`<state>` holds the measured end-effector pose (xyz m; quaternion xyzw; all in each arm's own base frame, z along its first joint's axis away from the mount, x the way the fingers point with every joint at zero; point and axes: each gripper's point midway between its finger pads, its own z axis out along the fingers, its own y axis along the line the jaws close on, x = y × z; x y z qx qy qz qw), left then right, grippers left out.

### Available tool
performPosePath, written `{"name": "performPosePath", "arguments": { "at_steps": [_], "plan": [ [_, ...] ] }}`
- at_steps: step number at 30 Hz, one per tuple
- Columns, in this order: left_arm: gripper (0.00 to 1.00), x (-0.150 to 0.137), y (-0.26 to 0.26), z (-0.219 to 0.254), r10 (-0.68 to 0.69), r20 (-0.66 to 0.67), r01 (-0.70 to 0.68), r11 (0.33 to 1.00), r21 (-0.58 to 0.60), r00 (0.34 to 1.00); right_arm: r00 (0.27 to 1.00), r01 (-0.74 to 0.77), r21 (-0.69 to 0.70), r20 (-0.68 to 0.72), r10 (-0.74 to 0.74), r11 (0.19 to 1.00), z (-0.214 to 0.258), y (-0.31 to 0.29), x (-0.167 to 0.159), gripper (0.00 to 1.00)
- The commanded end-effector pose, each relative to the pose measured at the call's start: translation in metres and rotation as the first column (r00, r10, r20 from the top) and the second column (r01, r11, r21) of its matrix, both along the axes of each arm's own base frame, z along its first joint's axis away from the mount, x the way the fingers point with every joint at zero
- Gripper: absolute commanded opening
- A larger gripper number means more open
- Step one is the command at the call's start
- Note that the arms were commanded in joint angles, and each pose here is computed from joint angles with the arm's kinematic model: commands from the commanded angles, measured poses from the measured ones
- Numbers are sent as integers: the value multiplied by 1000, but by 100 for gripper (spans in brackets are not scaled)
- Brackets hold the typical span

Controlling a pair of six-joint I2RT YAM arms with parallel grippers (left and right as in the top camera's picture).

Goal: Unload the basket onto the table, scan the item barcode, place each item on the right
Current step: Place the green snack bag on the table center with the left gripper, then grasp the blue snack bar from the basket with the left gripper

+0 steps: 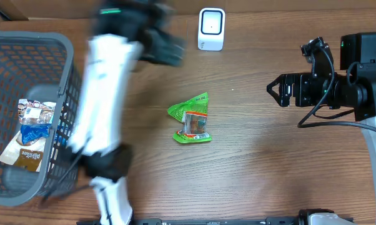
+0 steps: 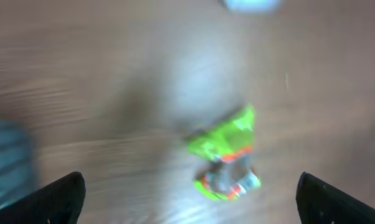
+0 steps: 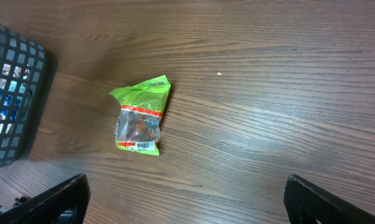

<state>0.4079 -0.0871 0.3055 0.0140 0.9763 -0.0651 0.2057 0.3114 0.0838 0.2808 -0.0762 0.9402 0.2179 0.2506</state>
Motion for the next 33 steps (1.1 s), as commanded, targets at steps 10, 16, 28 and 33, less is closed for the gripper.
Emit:
{"name": "performPosePath", "arguments": {
  "at_steps": [10,16,28,33],
  "plan": [
    [100,-140,294,31,916,-33,-912,394,-116,400,1000,-3,6,0,3,1000,-1,2,1,100],
    [100,-146,320,-71,928,-202,-946,323,25,312,1000,-3,6,-10,3,1000,-4,2,3,100],
    [89,-140,321,-230,926,-240,-951,307,30,291,998,-3,4,-58,3,1000,-18,2,10,100],
    [78,-142,321,-253,930,-219,-952,306,24,294,998,-3,4,-61,3,1000,-19,2,10,100]
  ]
}}
